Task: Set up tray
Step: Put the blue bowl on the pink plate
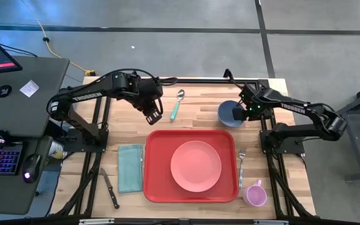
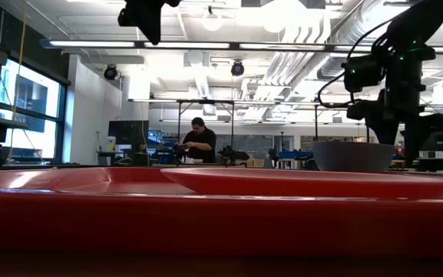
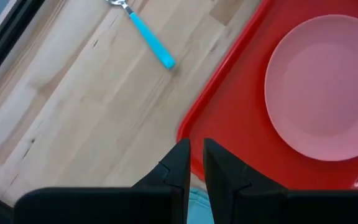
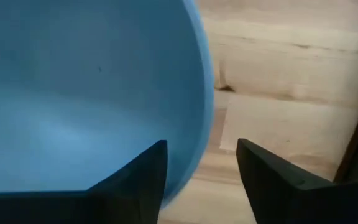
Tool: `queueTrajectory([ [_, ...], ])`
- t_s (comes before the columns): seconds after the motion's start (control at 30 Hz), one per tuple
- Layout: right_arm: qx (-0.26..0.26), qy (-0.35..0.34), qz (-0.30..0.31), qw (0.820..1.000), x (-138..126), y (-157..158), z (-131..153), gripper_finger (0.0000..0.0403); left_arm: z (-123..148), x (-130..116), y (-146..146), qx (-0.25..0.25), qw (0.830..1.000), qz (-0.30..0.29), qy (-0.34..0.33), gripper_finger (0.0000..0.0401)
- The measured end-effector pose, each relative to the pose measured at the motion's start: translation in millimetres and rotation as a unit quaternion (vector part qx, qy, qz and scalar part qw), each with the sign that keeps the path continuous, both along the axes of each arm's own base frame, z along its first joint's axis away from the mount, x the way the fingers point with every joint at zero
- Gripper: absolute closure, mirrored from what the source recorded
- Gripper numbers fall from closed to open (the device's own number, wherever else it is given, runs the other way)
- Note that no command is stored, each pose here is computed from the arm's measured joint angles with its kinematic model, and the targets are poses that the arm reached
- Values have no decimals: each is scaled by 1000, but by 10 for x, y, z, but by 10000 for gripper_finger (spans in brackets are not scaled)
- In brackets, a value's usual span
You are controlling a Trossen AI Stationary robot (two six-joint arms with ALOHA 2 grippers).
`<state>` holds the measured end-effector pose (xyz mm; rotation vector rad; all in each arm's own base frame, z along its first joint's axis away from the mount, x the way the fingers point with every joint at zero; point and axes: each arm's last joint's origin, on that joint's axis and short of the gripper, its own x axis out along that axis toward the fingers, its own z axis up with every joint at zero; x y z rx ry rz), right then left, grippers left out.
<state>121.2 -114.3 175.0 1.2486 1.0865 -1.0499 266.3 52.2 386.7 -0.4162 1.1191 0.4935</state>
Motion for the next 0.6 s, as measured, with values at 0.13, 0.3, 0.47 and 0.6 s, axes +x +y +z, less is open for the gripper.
queueTrajectory([
  [0.13, -22, -18, -19, 999, 64, -21, 12, 288, 35, -63, -10, 8, 1000, -16, 4, 327],
  [0.3, -30, -55, -20, 998, 132, -41, 29, 387, 73, -138, -14, 32, 998, -46, 15, 327],
  [0.47, -24, -85, 4, 996, 217, -20, 173, 383, 110, -219, 12, 74, 995, -63, 33, 327],
  [0.6, -56, -113, 28, 992, 349, 35, 493, 399, 169, -290, 116, 105, 991, -74, 27, 327],
])
